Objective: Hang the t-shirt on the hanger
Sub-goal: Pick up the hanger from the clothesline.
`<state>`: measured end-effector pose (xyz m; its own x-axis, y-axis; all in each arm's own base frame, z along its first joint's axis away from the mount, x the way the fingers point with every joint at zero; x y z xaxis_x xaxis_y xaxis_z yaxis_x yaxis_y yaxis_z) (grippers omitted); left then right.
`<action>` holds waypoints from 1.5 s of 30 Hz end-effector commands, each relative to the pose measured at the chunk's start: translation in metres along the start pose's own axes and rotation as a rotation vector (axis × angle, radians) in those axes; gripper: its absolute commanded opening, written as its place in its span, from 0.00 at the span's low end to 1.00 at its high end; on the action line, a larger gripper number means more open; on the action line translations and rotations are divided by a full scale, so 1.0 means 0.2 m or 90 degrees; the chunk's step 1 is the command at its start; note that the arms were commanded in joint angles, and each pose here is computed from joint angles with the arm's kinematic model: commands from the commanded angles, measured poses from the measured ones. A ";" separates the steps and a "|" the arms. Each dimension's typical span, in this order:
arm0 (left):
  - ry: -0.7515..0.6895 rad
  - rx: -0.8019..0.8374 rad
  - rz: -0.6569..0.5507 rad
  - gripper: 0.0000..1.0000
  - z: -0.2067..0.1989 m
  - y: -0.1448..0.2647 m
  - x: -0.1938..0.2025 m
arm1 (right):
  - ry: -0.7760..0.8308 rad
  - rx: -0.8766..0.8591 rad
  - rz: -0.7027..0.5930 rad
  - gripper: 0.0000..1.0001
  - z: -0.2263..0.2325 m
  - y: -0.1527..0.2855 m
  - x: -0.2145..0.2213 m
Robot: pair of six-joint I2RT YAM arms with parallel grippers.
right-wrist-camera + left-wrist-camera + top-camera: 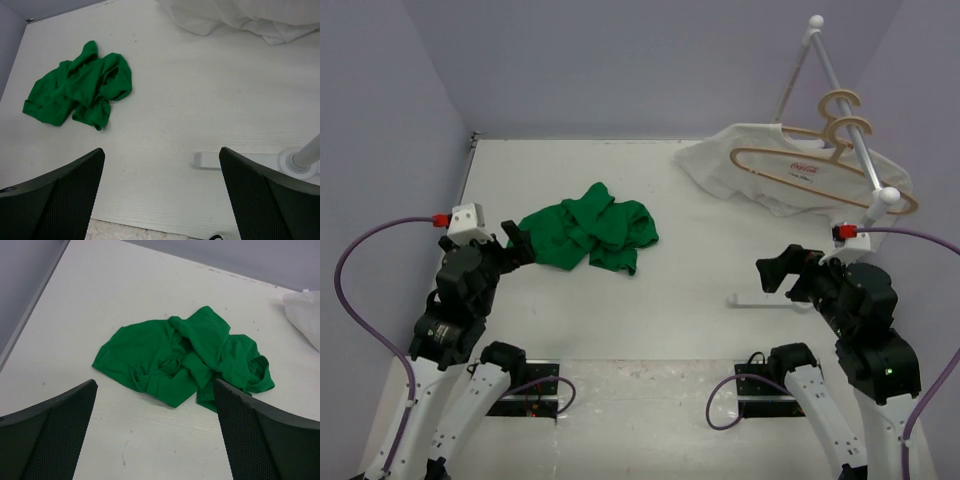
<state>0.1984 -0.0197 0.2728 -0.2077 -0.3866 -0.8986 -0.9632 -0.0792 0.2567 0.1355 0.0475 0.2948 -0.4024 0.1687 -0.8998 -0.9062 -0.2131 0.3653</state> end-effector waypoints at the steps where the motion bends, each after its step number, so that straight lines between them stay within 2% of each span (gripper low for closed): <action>1: 0.007 0.017 -0.017 1.00 -0.03 -0.02 -0.03 | -0.026 0.004 -0.046 0.99 0.01 -0.01 -0.06; 3: 0.007 0.017 -0.016 1.00 -0.03 -0.02 -0.02 | -0.056 -0.027 -0.063 0.99 0.05 0.01 -0.08; 6: 0.006 0.017 -0.014 1.00 -0.03 -0.02 -0.02 | -0.090 -0.173 -0.110 0.99 0.22 0.10 -0.14; 8: 0.005 0.017 -0.012 1.00 -0.03 -0.02 -0.02 | -0.102 -0.217 -0.134 0.99 0.26 0.13 -0.15; 10: 0.003 0.016 -0.009 1.00 -0.03 -0.03 -0.01 | -0.143 -0.273 -0.212 0.99 0.31 0.22 -0.22; 13: 0.004 0.016 -0.010 1.00 -0.03 -0.03 -0.01 | -0.147 -0.325 -0.223 0.99 0.36 0.18 -0.24; 15: 0.003 0.015 -0.009 1.00 -0.03 -0.03 -0.01 | -0.151 -0.318 -0.148 0.99 0.38 0.07 -0.24; 16: 0.003 0.014 -0.009 1.00 -0.03 -0.03 -0.01 | -0.150 -0.315 -0.144 0.99 0.38 0.09 -0.26; 18: 0.002 0.017 -0.005 1.00 -0.03 -0.03 -0.01 | -0.174 -0.245 -0.097 0.98 0.34 -0.05 -0.30; 19: 0.002 0.016 -0.004 1.00 -0.03 -0.04 -0.01 | -0.197 -0.178 -0.093 0.97 0.28 -0.13 -0.34; 20: 0.001 0.016 -0.003 1.00 -0.03 -0.04 0.00 | -0.200 -0.168 -0.087 0.97 0.28 -0.14 -0.33; 23: 0.000 0.014 0.000 1.00 -0.03 -0.04 0.00 | -0.234 -0.047 -0.074 0.96 0.18 -0.33 -0.40; 29: -0.004 0.013 0.013 1.00 -0.04 -0.06 0.02 | -0.233 0.059 -0.078 0.94 0.27 -0.54 -0.56; 33: -0.013 0.013 0.035 1.00 -0.05 -0.09 0.05 | -0.244 0.203 -0.089 0.99 0.28 -0.66 -0.67; 35: -0.015 0.014 0.040 1.00 -0.05 -0.10 0.06 | -0.245 0.296 -0.063 0.99 0.24 -0.76 -0.63; 39: -0.013 0.015 0.034 1.00 -0.05 -0.09 0.05 | -0.290 0.458 -0.109 0.99 0.16 -0.77 -0.74; 42: -0.012 0.016 0.033 1.00 -0.05 -0.09 0.05 | -0.284 0.553 -0.091 0.99 0.09 -0.76 -0.71; 45: -0.014 0.021 0.040 1.00 -0.06 -0.09 0.06 | -0.304 0.576 -0.113 0.99 0.09 -0.80 -0.74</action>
<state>0.2110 -0.0299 0.2545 -0.2980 -0.3654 -0.8819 -0.9408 -0.0437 0.3360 0.3632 0.1154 0.3743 -0.1878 0.5787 -0.7936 -0.7782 0.4052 0.4797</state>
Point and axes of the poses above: each gripper's point midway between its finger pads, its own y axis back along the fingers, its own z axis along the line the jaws close on, x = y × z, the point moved 3 cm from there along y, back along the fingers, and after that the axes turned 8 degrees about y, right-handed, at the moved point
